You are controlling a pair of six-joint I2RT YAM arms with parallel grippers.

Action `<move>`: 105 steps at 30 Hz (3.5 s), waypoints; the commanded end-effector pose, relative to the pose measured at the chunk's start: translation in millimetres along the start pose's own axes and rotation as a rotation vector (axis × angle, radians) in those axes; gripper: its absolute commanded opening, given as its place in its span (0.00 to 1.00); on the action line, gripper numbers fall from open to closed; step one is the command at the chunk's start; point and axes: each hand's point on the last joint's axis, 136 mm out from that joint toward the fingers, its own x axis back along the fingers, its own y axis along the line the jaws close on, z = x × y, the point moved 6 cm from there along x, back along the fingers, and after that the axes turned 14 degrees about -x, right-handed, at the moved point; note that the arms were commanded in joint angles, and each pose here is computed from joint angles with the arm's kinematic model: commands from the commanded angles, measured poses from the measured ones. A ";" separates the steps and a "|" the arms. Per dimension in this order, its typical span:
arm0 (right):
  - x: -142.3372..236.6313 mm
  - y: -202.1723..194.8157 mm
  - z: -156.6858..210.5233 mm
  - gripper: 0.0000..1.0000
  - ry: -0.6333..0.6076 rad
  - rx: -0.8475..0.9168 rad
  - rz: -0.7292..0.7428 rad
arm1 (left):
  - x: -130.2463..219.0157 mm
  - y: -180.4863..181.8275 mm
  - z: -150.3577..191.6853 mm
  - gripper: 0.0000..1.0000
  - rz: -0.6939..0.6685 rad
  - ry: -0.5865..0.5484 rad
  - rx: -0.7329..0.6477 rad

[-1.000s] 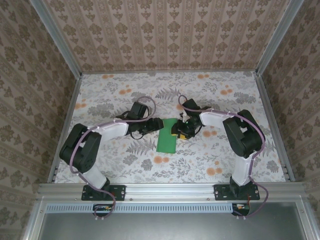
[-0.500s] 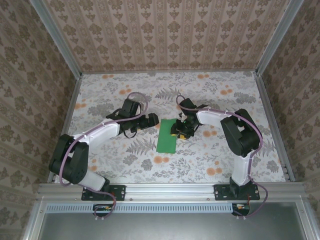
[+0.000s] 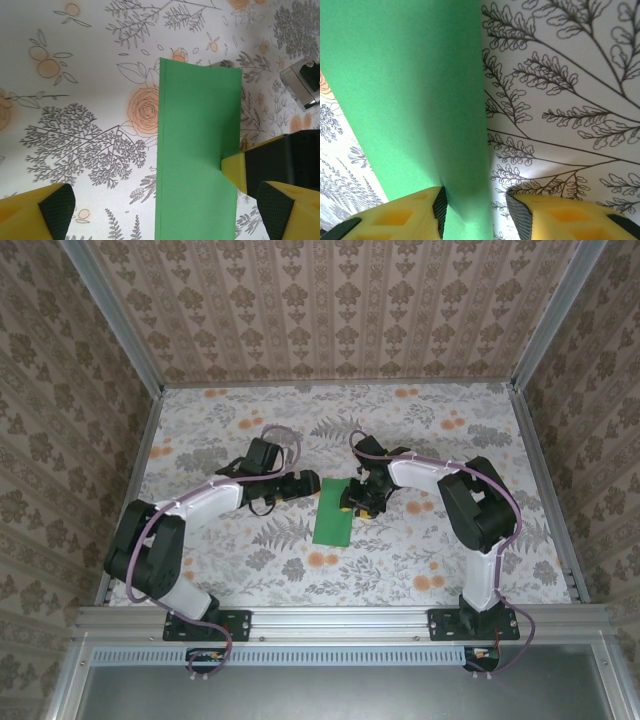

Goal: Fold a paper plane with a square sheet of paper (pick it up from the middle)
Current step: Fold a square sheet of paper at the center of the table, then hold the square sheet of paper at the center of the table, then fold the square sheet of paper in half at the center of the table.

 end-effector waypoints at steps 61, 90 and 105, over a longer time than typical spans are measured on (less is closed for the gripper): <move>-93.6 -117.8 4.0 0.52 0.017 -0.067 0.581 | -73.1 -24.4 16.1 0.00 0.129 0.207 0.038; 73.9 23.6 33.9 0.50 -0.236 0.241 -0.077 | -94.1 39.4 99.5 0.00 -0.068 0.390 0.175; 9.8 56.0 26.7 0.00 -0.160 0.115 -0.120 | -95.3 38.9 103.9 0.00 -0.097 0.412 0.190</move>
